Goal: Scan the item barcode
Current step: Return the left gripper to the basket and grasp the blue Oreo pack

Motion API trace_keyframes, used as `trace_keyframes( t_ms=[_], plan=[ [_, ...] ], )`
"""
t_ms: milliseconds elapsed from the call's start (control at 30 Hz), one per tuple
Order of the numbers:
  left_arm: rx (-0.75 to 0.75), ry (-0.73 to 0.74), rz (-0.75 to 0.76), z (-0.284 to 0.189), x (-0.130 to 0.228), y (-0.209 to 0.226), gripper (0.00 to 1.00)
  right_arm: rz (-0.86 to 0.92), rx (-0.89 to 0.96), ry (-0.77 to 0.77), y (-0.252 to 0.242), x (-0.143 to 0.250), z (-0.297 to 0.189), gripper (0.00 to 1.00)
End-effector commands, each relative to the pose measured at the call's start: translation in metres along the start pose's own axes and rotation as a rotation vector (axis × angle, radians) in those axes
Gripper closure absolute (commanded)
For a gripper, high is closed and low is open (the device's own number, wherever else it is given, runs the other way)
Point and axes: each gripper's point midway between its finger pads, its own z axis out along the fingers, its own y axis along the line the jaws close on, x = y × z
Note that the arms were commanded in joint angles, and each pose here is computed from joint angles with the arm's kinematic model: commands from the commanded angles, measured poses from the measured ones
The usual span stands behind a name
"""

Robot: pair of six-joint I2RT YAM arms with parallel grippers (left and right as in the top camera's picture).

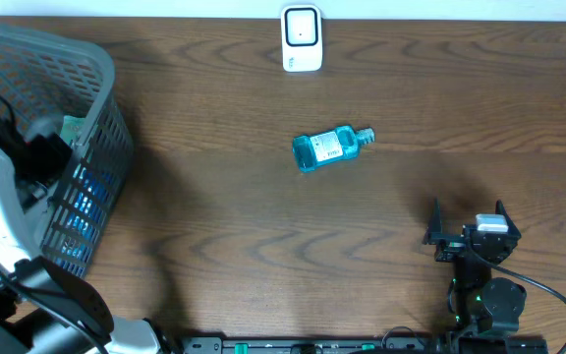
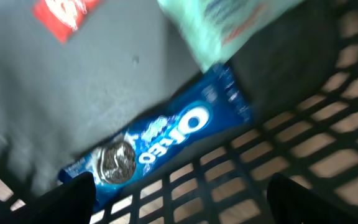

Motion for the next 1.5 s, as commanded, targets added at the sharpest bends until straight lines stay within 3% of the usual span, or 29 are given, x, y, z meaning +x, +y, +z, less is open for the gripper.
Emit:
trace_keyframes(
  t_ms=[0, 267, 667, 1100, 1200, 1300, 1467],
  plan=[
    [0.004, 0.044, 0.037, 0.025, 0.019, 0.004, 0.11, -0.007, -0.006, -0.001, 0.002, 0.000, 0.000, 0.01],
    [-0.073, 0.063, 0.042, 0.047, 0.030, 0.021, 0.11, -0.007, -0.007, -0.001, 0.002, 0.000, 0.000, 0.01],
    [-0.065, 0.000, 0.047, 0.072, 0.025, 0.022, 0.11, -0.007, -0.007, -0.001, 0.002, 0.000, 0.000, 0.01],
    [-0.065, 0.005, 0.092, 0.125, 0.058, 0.032, 0.12, -0.007, -0.007, -0.001, 0.002, 0.000, 0.000, 0.01],
    [-0.066, 0.011, 0.092, 0.132, 0.066, 0.034, 0.20, -0.007, -0.007, -0.001, 0.002, 0.000, 0.000, 0.01],
    [-0.070, 0.032, 0.091, 0.138, 0.077, 0.037, 0.52, -0.007, -0.007, -0.001, 0.002, 0.000, 0.000, 0.01],
    [-0.069, 0.029, 0.091, 0.140, 0.077, 0.037, 0.88, -0.007, -0.007, -0.001, 0.002, 0.000, 0.000, 0.01]
  ],
)
